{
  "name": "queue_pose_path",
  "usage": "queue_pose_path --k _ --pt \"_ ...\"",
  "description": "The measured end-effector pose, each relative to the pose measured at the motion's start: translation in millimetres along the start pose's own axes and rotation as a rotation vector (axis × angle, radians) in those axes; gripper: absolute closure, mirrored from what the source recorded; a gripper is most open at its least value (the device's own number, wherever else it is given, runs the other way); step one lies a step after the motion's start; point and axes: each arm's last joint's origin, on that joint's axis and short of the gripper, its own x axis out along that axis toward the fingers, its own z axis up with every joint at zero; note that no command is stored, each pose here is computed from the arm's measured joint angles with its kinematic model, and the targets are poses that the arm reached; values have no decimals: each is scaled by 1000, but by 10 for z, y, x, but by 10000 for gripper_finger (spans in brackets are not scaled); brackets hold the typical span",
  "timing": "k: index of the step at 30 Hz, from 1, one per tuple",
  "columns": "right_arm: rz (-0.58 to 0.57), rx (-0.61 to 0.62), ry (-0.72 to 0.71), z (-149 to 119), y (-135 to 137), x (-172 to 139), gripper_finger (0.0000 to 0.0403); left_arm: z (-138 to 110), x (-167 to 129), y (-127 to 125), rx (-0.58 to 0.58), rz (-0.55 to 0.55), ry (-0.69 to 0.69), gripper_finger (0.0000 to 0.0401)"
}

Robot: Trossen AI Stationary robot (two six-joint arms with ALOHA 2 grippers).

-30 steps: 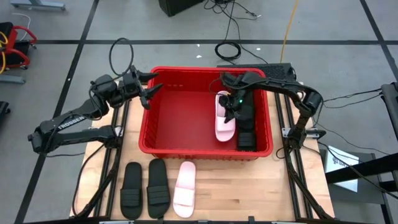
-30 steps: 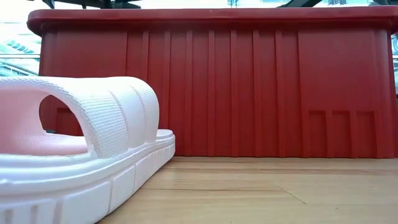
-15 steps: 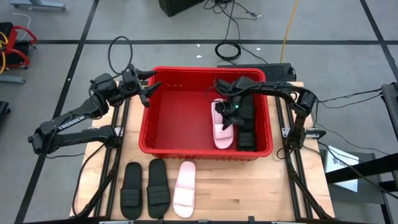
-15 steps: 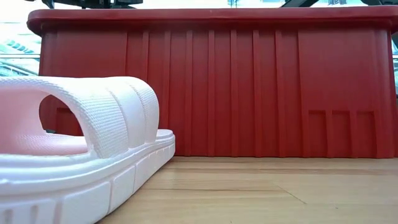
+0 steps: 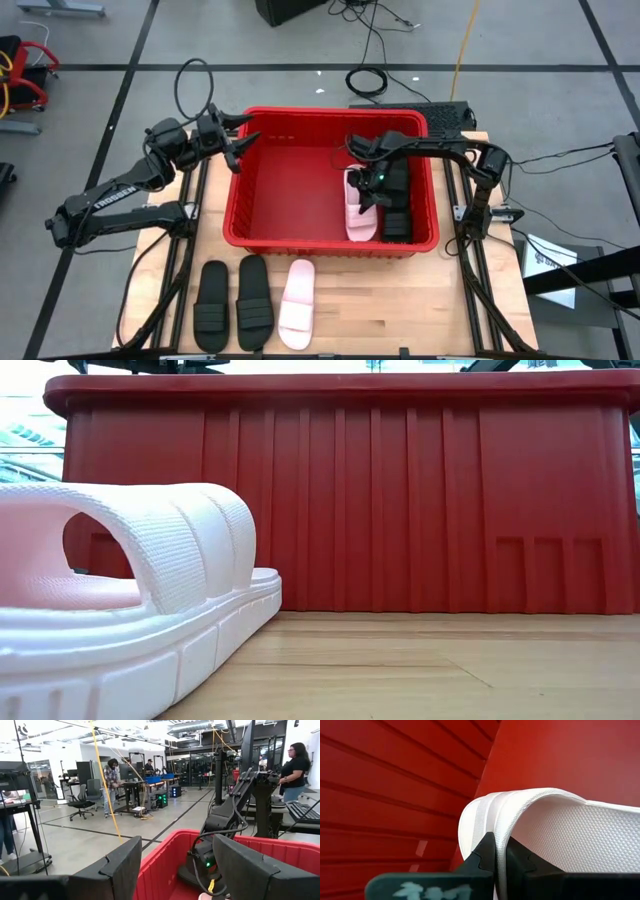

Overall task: Pick and place slides into bin
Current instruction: Put the pink slide into the red container

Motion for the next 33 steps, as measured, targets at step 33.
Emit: queue_pose_path --k 33 --pt "-27 66 14 -108 -36 188 341 -2 0 0 -15 0 2 151"
